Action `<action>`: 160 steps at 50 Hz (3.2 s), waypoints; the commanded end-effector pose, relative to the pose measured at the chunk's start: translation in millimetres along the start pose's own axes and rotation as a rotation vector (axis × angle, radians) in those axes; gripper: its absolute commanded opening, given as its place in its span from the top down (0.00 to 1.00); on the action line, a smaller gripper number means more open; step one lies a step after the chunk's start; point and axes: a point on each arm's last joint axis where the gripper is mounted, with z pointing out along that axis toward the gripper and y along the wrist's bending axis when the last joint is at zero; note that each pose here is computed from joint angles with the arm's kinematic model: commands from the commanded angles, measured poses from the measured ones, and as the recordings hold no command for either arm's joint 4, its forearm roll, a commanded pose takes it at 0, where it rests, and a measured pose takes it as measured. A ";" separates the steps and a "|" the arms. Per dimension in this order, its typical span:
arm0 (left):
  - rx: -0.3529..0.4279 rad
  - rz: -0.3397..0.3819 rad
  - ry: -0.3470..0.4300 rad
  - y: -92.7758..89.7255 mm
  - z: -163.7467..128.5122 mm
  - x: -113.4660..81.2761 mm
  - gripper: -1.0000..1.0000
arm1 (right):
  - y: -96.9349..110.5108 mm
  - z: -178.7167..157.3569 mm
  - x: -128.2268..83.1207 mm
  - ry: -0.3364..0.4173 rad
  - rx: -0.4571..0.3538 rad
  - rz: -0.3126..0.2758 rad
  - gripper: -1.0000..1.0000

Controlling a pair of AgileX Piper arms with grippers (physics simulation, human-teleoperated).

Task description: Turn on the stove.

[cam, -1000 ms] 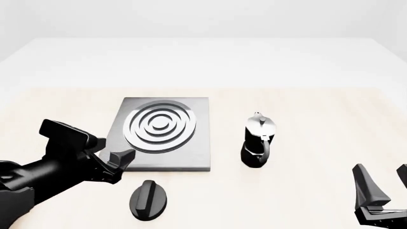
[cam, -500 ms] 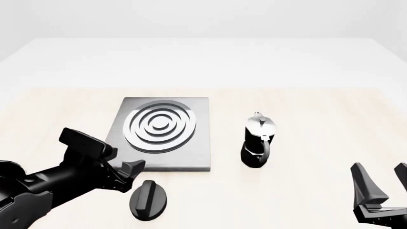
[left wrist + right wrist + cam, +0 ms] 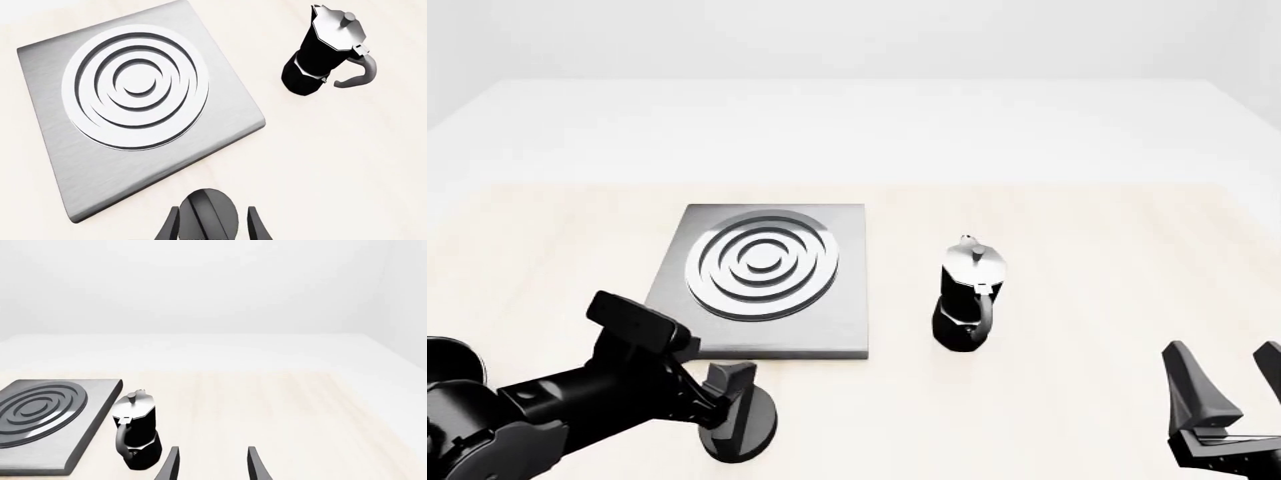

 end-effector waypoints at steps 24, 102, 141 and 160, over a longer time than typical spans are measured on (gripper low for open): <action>-0.013 -0.016 0.038 5.2 6.7 27.0 0.00 | -0.1 -3.8 0.2 -0.007 0.002 0.011 0.00; -0.022 -0.056 0.087 8.2 49.8 47.6 0.00 | -0.1 -3.1 0.3 -0.004 0.002 0.032 0.00; -0.087 -0.080 0.064 26.2 52.5 40.9 0.00 | 0.0 0.1 0.2 0.003 0.000 0.039 0.00; -0.137 -0.109 0.049 40.0 51.4 36.3 0.00 | 0.1 0.0 0.5 0.006 -0.002 0.037 0.00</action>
